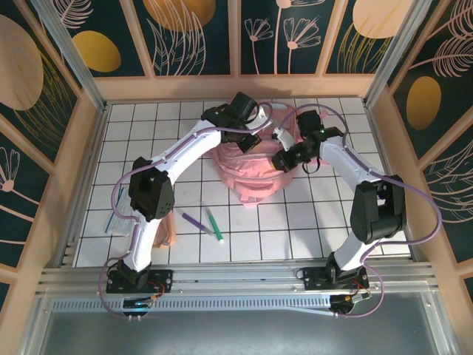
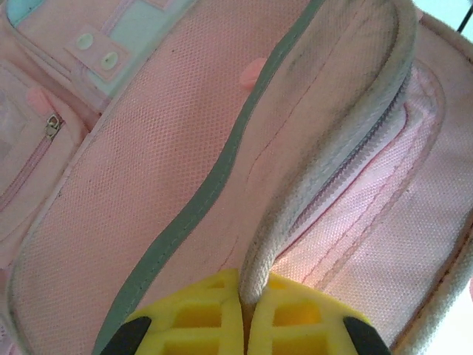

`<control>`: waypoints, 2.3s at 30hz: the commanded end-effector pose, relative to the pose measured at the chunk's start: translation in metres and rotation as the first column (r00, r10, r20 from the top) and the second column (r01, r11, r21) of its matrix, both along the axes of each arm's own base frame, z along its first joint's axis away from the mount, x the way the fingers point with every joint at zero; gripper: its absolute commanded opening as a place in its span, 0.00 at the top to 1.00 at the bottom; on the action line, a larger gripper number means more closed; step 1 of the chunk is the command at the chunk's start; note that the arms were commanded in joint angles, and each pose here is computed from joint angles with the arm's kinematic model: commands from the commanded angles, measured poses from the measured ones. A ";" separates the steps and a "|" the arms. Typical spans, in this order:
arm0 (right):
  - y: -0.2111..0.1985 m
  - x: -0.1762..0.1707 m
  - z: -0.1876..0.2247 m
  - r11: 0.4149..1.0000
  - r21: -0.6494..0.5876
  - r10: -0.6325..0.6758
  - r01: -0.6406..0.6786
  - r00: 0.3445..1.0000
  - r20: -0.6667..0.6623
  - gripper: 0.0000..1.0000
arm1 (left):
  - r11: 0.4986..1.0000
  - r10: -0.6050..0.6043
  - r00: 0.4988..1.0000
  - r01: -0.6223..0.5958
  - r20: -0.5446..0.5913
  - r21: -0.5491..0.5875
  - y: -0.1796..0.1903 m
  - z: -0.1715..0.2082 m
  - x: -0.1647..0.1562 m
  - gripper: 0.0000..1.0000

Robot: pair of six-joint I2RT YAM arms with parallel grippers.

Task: Pack the student bag

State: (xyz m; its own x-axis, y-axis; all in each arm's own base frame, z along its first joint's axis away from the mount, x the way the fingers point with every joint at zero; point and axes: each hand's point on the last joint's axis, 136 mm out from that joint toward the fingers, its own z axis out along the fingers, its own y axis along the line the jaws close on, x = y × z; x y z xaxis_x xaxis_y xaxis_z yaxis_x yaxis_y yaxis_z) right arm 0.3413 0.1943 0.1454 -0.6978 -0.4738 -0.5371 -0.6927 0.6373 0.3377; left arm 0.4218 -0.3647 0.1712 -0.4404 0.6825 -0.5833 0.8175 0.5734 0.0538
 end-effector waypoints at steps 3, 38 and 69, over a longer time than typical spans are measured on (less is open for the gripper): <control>-0.039 0.048 0.013 0.991 -0.062 -0.116 0.123 0.988 0.099 1.00 | 0.991 0.064 0.998 -0.060 0.026 -0.121 0.003 0.049 -0.005 1.00; 0.048 -0.020 0.020 0.959 0.055 0.262 -0.278 0.943 0.207 1.00 | 0.854 0.014 0.963 -0.151 -0.269 -0.499 -0.071 0.079 0.015 1.00; 0.015 -0.019 0.023 0.970 -0.090 0.244 -0.227 0.905 0.349 1.00 | 0.530 0.433 0.786 -0.619 -0.442 -0.580 0.000 0.128 0.007 1.00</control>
